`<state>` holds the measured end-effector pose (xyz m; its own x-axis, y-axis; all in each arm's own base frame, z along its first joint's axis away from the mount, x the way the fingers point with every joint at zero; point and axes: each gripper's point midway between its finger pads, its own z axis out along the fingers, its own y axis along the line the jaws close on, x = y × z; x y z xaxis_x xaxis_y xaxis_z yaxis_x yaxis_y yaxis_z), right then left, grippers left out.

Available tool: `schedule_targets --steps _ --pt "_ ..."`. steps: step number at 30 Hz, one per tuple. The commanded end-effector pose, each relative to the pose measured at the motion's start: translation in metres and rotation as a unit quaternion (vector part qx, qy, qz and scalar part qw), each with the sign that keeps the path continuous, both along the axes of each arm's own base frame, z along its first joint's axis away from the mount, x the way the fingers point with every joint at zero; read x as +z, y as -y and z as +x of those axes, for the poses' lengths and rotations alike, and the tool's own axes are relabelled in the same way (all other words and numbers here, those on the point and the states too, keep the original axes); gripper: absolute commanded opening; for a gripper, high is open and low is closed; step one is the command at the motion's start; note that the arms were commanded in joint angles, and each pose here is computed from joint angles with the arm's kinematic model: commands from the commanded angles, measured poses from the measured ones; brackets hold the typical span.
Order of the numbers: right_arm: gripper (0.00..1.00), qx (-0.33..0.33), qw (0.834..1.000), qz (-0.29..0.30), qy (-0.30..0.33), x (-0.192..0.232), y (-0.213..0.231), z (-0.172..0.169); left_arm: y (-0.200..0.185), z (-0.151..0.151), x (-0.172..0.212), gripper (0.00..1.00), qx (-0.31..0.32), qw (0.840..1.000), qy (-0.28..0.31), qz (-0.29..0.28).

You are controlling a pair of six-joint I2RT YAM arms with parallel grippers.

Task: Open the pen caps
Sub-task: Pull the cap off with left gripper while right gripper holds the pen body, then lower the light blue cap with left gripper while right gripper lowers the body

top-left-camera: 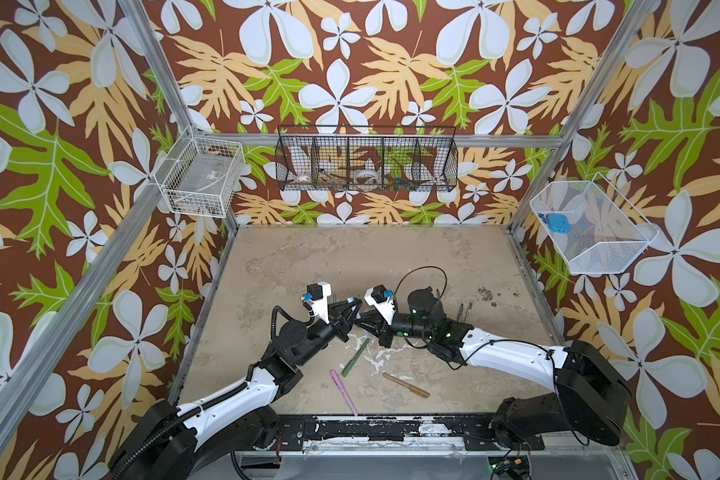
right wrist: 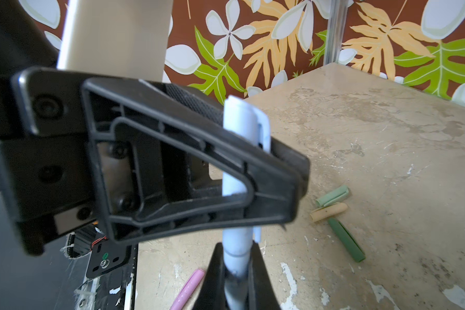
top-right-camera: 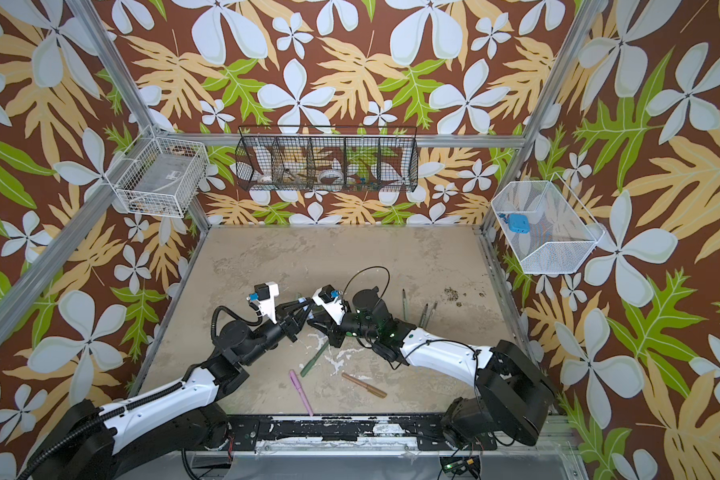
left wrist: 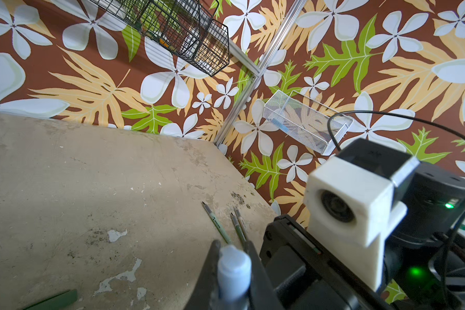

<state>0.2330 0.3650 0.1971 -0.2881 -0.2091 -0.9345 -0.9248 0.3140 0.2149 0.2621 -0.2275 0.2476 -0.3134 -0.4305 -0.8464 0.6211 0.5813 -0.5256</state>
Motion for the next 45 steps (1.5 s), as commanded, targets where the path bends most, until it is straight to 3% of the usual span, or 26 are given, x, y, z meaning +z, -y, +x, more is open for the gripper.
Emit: schedule_targets --steps 1,26,36,45 --pt "0.0 0.032 0.997 -0.038 -0.055 -0.028 0.006 -0.017 -0.026 0.015 0.025 0.0 0.078 0.996 0.038 -0.03" --pt "0.0 0.082 0.991 -0.061 -0.085 -0.058 0.004 -0.024 -0.03 0.007 0.032 0.0 0.059 0.995 0.054 -0.055" --pt "0.0 0.005 0.993 -0.097 -0.063 -0.075 0.017 0.006 -0.03 0.006 0.033 0.0 0.056 0.995 0.053 -0.06" --pt "0.0 0.001 0.995 -0.088 -0.056 -0.066 0.018 0.005 -0.034 0.014 0.026 0.0 0.079 0.995 0.037 -0.048"
